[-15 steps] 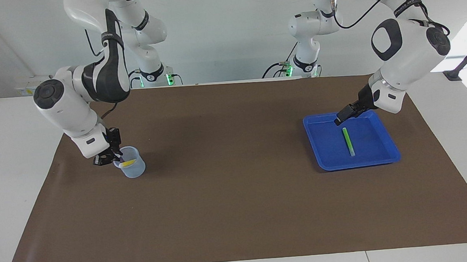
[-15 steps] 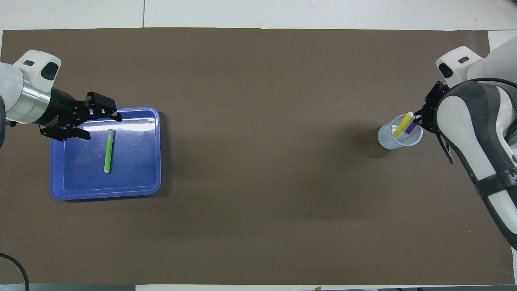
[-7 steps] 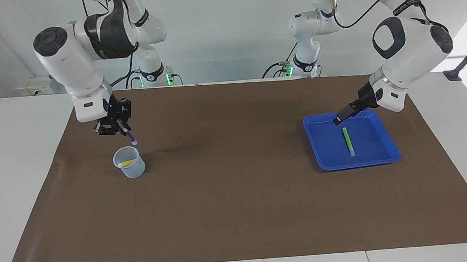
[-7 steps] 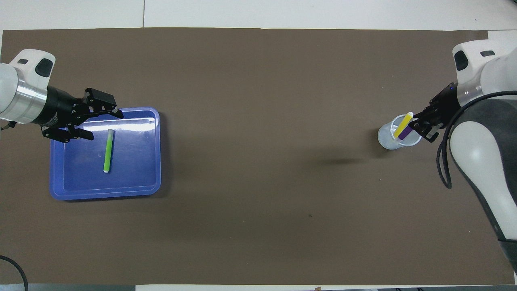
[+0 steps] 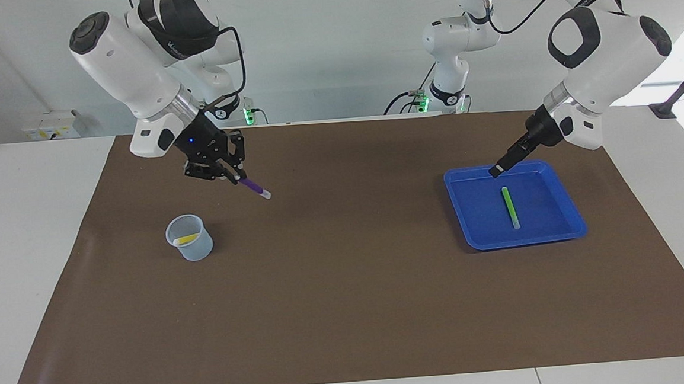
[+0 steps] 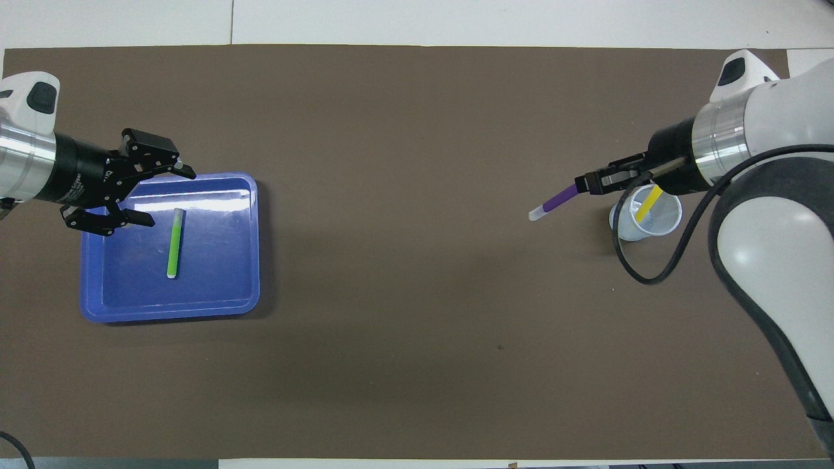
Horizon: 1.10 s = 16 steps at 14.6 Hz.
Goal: Right arm passes pens to left for tray arrangement
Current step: 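Carry the purple pen toward the left gripper over the tray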
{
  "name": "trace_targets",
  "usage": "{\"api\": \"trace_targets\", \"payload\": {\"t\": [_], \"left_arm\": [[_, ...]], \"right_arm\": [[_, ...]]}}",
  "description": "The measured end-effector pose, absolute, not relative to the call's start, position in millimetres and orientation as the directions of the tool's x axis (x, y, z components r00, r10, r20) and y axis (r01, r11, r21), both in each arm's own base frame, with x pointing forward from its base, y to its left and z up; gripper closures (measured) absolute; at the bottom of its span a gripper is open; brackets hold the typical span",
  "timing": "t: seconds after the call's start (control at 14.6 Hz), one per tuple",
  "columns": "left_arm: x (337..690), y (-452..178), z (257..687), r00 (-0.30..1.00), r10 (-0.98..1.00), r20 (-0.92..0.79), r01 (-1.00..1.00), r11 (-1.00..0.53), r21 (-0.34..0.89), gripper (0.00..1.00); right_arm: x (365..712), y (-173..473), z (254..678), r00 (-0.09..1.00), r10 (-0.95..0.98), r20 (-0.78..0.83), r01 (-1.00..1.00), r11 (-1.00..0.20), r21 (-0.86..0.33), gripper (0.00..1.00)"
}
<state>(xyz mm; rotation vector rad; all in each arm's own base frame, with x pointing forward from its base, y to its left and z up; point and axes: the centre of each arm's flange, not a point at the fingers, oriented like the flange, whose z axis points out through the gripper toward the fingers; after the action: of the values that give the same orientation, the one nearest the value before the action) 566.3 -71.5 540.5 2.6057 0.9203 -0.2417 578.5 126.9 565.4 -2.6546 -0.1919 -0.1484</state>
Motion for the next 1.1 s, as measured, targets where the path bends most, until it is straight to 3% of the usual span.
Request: {"api": "trace_targets", "payload": {"t": [0.14, 0.41, 0.82, 1.1], "left_arm": [[560, -74, 557, 0.698, 0.645, -0.312, 0.716, -0.636, 0.289, 0.00], [547, -79, 591, 0.535, 0.752, -0.384, 0.844, -0.455, 0.285, 0.00], [529, -88, 631, 0.263, 0.856, -0.445, 0.958, -0.177, 0.226, 0.00], [519, -120, 650, 0.177, 0.866, -0.468, 0.970, -0.074, 0.231, 0.00]], "right_arm": [[587, 150, 565, 0.992, -0.114, 0.061, -0.055, -0.798, -0.600, 0.81], [590, 208, 564, 0.930, -0.340, -0.139, -0.325, -0.586, -0.743, 0.81], [559, 295, 575, 0.836, -0.427, -0.345, -0.527, -0.445, -0.724, 0.81], [537, 337, 580, 0.799, -0.434, -0.417, -0.587, -0.410, -0.699, 0.81]]}}
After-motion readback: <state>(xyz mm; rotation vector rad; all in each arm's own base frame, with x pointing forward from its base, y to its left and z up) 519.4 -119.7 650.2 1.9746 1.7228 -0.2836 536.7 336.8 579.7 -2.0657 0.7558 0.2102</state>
